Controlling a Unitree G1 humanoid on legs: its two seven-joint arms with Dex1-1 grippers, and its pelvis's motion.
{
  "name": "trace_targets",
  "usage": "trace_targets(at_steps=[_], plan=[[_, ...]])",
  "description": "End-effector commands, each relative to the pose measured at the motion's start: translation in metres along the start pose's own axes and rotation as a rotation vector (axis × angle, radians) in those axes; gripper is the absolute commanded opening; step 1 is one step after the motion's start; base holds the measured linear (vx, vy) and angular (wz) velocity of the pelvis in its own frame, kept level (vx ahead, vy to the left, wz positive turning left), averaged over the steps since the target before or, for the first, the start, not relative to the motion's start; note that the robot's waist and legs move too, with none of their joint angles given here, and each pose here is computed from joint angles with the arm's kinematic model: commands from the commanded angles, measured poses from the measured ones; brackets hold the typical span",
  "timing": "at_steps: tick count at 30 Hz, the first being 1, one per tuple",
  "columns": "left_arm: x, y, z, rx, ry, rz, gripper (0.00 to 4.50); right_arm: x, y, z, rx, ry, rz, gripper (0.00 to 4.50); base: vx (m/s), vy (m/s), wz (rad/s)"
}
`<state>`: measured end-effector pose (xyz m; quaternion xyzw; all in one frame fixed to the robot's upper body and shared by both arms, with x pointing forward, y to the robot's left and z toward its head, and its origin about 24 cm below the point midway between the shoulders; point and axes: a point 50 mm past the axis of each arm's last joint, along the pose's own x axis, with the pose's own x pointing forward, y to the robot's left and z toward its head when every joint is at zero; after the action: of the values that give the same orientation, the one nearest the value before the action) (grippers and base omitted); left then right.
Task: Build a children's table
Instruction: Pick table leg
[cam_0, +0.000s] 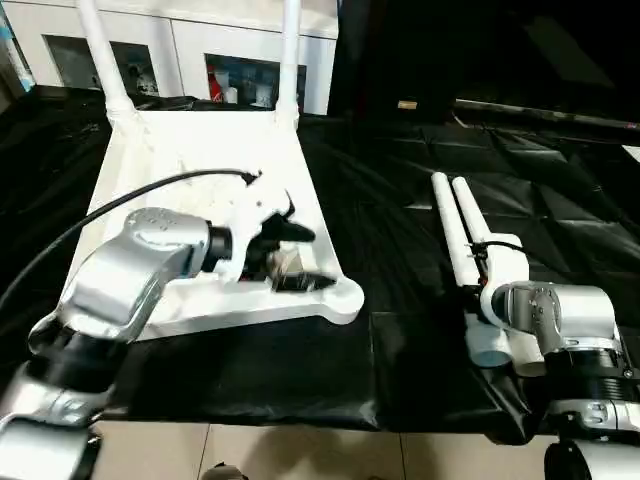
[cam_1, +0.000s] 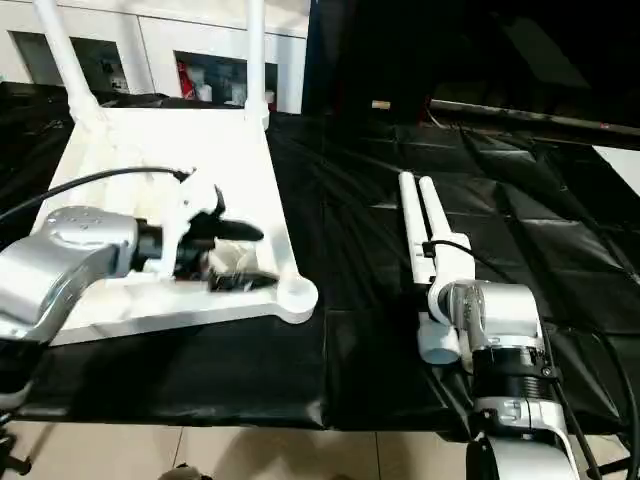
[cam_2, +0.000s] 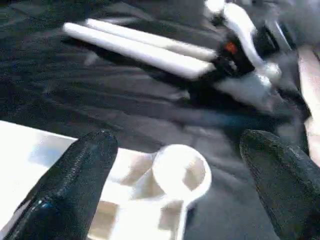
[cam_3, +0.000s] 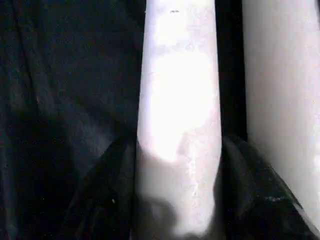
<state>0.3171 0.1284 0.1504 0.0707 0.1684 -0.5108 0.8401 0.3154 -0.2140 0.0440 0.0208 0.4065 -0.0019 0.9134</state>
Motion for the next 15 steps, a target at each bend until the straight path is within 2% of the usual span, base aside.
trace_targets(at_steps=[1,4,6,9,11,13,14,15], plan=[[0.002,0.009,0.013,-0.069,-0.076,0.070,4.50,-0.003,0.001,0.015,0.014,-0.095,0.002,1.90,0.000,0.000,0.00],[0.010,0.017,0.025,-0.228,-0.190,0.108,4.50,-0.007,0.012,0.028,0.020,-0.209,0.057,1.88,0.000,0.000,0.00],[0.018,0.016,0.033,-0.334,-0.257,0.086,4.50,-0.013,0.028,0.039,-0.005,-0.314,0.143,1.86,0.000,0.000,0.00],[0.031,0.016,0.037,-0.442,-0.294,0.072,4.50,-0.025,0.056,0.052,-0.054,-0.443,0.279,1.86,0.000,0.000,0.00],[0.040,0.019,0.036,-0.540,-0.324,0.094,4.50,-0.040,0.084,0.059,-0.102,-0.540,0.414,1.86,0.000,0.000,0.00],[0.041,0.019,0.036,-0.554,-0.329,0.100,4.50,-0.043,0.088,0.060,-0.113,-0.554,0.436,1.86,0.000,0.000,0.00],[0.045,0.022,0.035,-0.612,-0.349,0.124,4.50,-0.051,0.102,0.062,-0.150,-0.607,0.492,1.86,0.000,0.000,0.00],[0.046,0.023,0.035,-0.635,-0.363,0.132,4.50,-0.055,0.108,0.063,-0.162,-0.624,0.525,1.86,0.000,0.000,0.00]])
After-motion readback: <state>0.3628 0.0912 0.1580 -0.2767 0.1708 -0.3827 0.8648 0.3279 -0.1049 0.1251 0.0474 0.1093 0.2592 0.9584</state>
